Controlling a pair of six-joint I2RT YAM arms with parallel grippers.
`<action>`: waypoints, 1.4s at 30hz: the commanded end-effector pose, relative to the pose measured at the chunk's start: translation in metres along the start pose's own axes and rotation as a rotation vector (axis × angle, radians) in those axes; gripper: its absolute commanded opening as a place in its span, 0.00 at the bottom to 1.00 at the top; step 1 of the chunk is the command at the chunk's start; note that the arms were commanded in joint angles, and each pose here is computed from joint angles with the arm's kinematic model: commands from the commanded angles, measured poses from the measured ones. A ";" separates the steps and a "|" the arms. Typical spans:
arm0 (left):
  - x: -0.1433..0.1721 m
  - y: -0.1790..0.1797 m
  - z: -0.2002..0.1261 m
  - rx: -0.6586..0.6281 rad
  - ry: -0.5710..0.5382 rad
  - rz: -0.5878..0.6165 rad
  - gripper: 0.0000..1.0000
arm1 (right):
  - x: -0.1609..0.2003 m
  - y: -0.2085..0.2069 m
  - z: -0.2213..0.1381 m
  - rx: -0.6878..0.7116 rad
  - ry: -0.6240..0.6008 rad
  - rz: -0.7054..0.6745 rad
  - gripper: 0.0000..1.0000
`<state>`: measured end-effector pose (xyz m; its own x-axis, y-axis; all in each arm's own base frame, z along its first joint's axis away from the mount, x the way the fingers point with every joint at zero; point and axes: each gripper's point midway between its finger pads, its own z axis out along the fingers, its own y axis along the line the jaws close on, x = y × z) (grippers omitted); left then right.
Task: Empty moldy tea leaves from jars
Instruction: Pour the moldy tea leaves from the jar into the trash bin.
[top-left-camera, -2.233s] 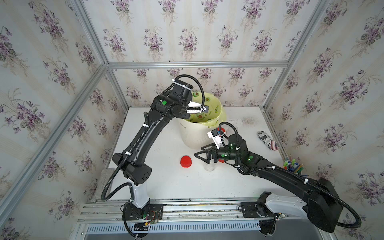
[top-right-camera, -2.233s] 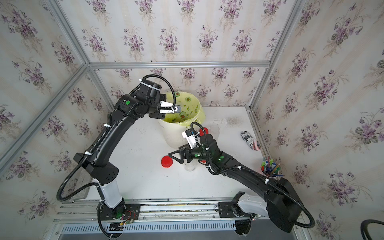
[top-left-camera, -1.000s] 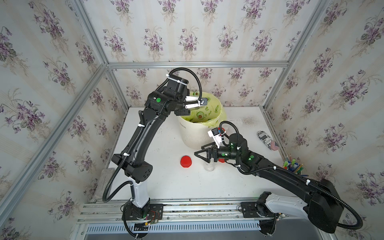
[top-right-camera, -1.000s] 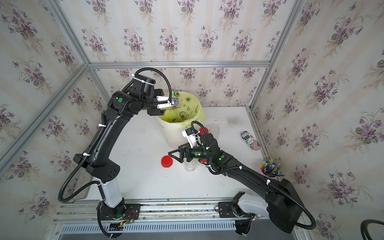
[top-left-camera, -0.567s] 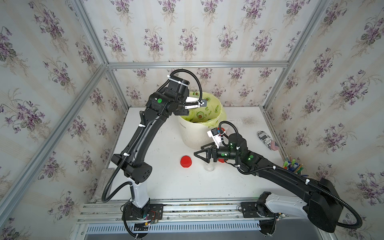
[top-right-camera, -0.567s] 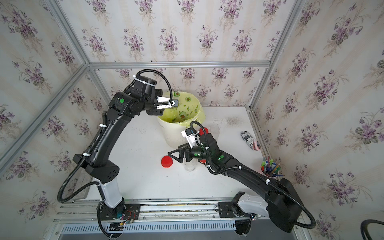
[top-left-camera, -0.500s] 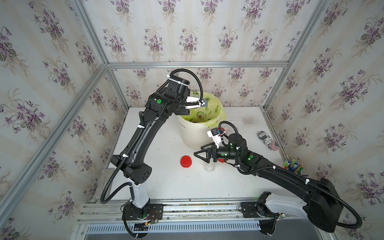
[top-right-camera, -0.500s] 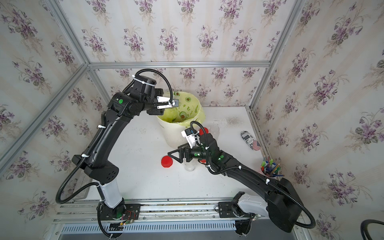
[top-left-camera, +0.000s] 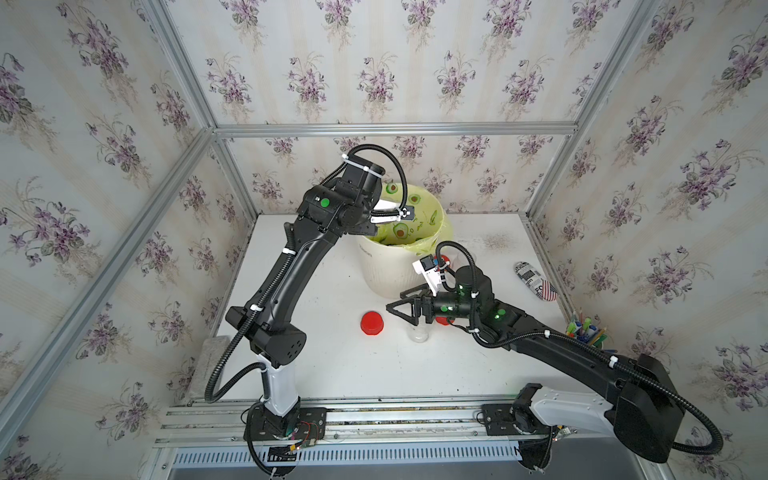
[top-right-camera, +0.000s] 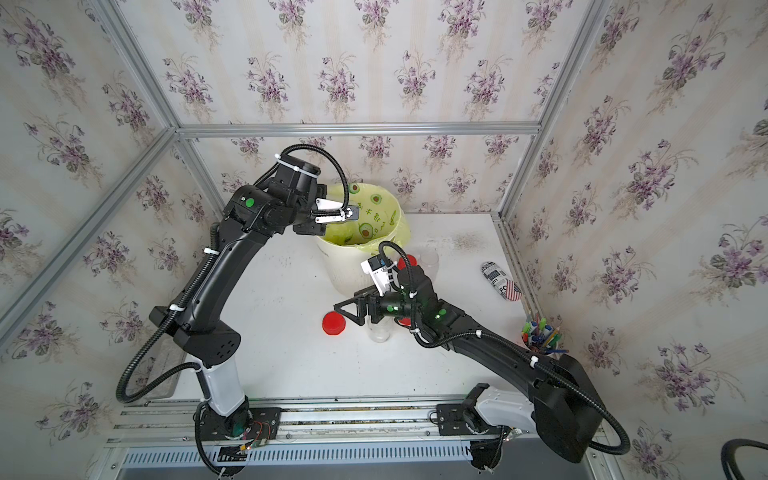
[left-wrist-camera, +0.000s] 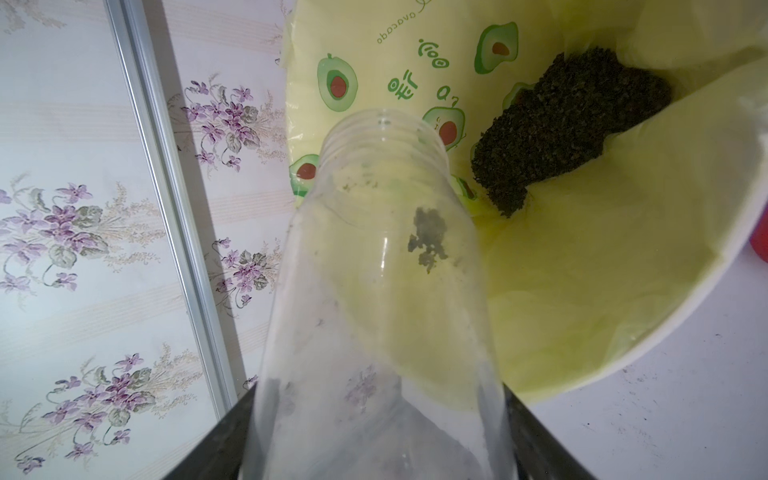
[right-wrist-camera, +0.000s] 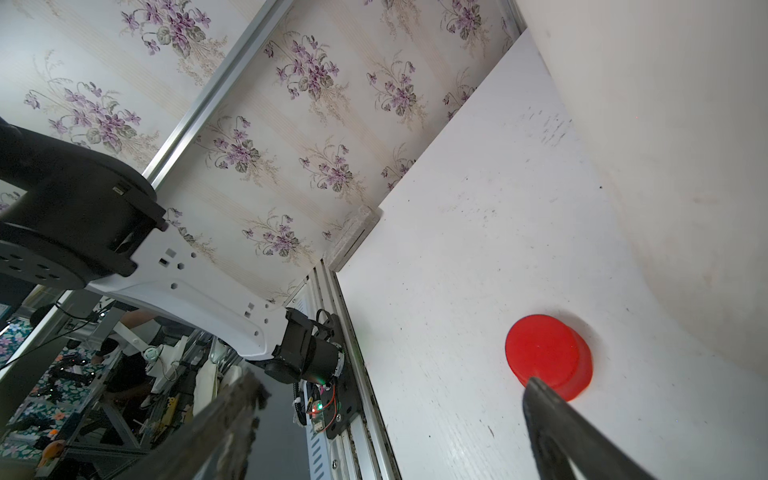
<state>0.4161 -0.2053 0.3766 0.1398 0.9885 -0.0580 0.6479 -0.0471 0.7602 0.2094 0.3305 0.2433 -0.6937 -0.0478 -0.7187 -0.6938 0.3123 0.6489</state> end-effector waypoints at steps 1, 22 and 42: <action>0.006 -0.001 0.000 0.000 0.032 0.015 0.73 | -0.003 0.004 0.001 -0.008 -0.004 -0.002 0.97; -0.003 0.011 -0.008 -0.048 -0.004 0.041 0.74 | 0.002 0.005 0.005 -0.005 0.010 0.005 0.97; -0.003 -0.007 -0.001 -0.007 0.045 0.091 0.75 | 0.003 0.009 0.009 -0.012 0.018 0.003 0.97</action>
<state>0.4066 -0.2071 0.3791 0.1659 0.9860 0.0156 0.6230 -0.1171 0.7734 0.2028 0.3396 0.2403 -0.7022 -0.0752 -0.7080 -0.6907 0.3130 0.6519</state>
